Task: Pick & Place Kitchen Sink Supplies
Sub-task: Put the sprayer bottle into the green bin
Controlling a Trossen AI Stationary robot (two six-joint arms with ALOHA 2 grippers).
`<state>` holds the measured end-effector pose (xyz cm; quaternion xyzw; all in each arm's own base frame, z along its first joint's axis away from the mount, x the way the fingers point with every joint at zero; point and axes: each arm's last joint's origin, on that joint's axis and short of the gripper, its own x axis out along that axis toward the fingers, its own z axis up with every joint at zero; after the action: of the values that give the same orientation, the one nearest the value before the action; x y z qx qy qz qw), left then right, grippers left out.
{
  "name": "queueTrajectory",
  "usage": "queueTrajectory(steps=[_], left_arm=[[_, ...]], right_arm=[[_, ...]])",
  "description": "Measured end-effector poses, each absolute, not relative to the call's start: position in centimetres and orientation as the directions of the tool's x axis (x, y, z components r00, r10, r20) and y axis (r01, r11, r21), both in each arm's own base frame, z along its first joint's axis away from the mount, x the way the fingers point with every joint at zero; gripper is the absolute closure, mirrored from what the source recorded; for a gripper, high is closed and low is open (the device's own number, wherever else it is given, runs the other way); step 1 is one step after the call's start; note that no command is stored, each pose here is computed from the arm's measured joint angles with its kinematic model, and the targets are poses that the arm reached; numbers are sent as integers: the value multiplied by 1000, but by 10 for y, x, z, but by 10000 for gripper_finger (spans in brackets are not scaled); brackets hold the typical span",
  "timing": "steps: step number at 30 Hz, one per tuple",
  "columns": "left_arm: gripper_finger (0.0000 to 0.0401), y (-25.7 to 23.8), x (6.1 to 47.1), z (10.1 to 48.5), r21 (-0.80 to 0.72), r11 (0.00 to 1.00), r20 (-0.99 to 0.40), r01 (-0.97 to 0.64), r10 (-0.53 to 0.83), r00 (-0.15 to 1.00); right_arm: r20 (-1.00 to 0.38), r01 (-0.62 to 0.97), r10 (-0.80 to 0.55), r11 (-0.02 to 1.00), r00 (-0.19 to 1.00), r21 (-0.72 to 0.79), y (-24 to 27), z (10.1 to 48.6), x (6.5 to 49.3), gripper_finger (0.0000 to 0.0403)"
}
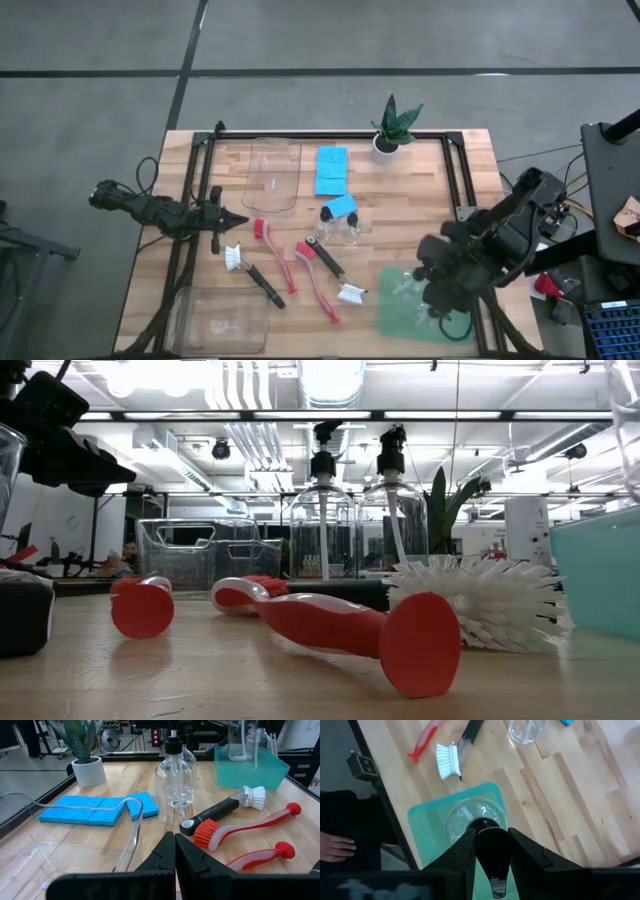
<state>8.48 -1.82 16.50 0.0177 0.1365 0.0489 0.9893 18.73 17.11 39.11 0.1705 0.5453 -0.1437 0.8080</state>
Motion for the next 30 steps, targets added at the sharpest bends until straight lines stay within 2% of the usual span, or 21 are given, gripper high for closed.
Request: queueTrajectory(steps=[9, 30], left_arm=[[401, -18, 85, 165, 48, 995, -268, -92, 102, 958], [401, -18, 85, 165, 48, 995, -268, -92, 102, 958]], right_arm=[[-930, 427, -74, 899, 360, 94, 184, 380, 176, 312], [-961, 527, -142, 850, 236, 4, 200, 336, 148, 312]])
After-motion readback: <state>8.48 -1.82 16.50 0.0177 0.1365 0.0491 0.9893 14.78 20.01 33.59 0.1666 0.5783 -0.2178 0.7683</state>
